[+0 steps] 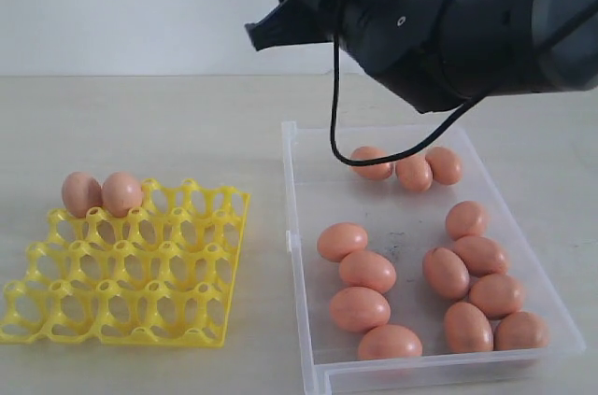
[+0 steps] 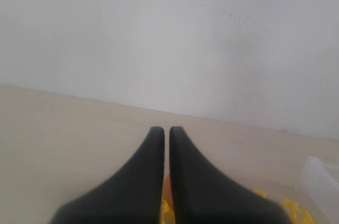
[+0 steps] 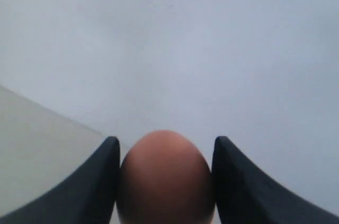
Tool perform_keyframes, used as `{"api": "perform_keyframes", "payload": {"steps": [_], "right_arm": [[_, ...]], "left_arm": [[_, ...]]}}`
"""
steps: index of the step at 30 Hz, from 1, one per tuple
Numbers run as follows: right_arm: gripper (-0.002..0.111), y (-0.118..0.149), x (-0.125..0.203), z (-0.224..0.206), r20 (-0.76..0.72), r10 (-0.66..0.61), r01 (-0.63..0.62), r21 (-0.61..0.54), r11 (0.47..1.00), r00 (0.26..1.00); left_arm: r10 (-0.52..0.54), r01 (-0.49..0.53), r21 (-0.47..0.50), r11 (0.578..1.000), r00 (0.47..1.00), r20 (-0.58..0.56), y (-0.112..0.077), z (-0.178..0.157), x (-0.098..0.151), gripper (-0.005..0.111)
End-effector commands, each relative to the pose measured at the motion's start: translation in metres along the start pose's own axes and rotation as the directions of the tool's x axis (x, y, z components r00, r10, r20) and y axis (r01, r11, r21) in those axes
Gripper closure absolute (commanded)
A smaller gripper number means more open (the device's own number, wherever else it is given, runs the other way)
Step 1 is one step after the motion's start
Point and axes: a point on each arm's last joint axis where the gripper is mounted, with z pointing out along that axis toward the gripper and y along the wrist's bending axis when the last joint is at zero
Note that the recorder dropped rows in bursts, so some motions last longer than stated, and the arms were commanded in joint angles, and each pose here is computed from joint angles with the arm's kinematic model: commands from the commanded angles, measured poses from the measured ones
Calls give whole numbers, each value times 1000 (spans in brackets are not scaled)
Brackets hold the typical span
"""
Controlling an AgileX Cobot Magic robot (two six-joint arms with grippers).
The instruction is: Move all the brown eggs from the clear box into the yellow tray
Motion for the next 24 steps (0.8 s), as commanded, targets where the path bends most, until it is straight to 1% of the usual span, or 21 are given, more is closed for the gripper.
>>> {"api": "perform_keyframes", "payload": {"steps": [1,3,5,7,9,10,11,12,13,14,16,17,18,20,24], "right_arm": [[109,-22,-6,-6,-30,-132,135,202,970,991],[109,-26,-1,-9,-134,-225,249,212,945,965],[109,-29,8,-11,-262,-290,344,189,920,920],[109,-27,17,-13,-344,-308,370,130,920,887],[109,-16,23,-13,-369,-294,318,4,948,882],[109,-6,24,-13,-350,-277,264,-84,961,895],[109,4,24,-12,-311,-261,212,-182,960,914],[109,14,22,-13,-269,-252,179,-267,947,930],[109,26,21,-14,-219,-231,136,-377,916,948],[109,39,17,-17,-159,-204,100,-498,862,966],[109,53,14,-22,-96,-173,77,-622,779,980],[109,58,13,-24,-62,-176,91,-666,740,982],[109,61,14,-26,-50,-168,88,-691,717,984],[109,65,17,-26,-35,-171,94,-719,689,985],[109,69,25,-21,-49,-184,93,-722,685,982]], "left_arm": [[-2,2,6,1000,1000,4,-1,0,-1,103],[-2,2,6,1000,1000,4,-1,0,-1,103],[-2,2,6,1000,1000,4,-1,0,-1,103],[-2,2,6,1000,1000,4,-1,0,-1,103],[-2,2,6,1000,1000,4,-1,0,-1,103],[-2,2,6,1000,1000,4,-1,0,-1,103],[-2,2,6,1000,1000,4,-1,0,-1,103],[-2,2,6,1000,1000,4,-1,0,-1,103],[-2,2,6,1000,1000,4,-1,0,-1,103],[-2,2,6,1000,1000,4,-1,0,-1,103],[-2,2,6,1000,1000,4,-1,0,-1,103],[-2,2,6,1000,1000,4,-1,0,-1,103],[-2,2,6,1000,1000,4,-1,0,-1,103],[-2,2,6,1000,1000,4,-1,0,-1,103],[-2,2,6,1000,1000,4,-1,0,-1,103]]}}
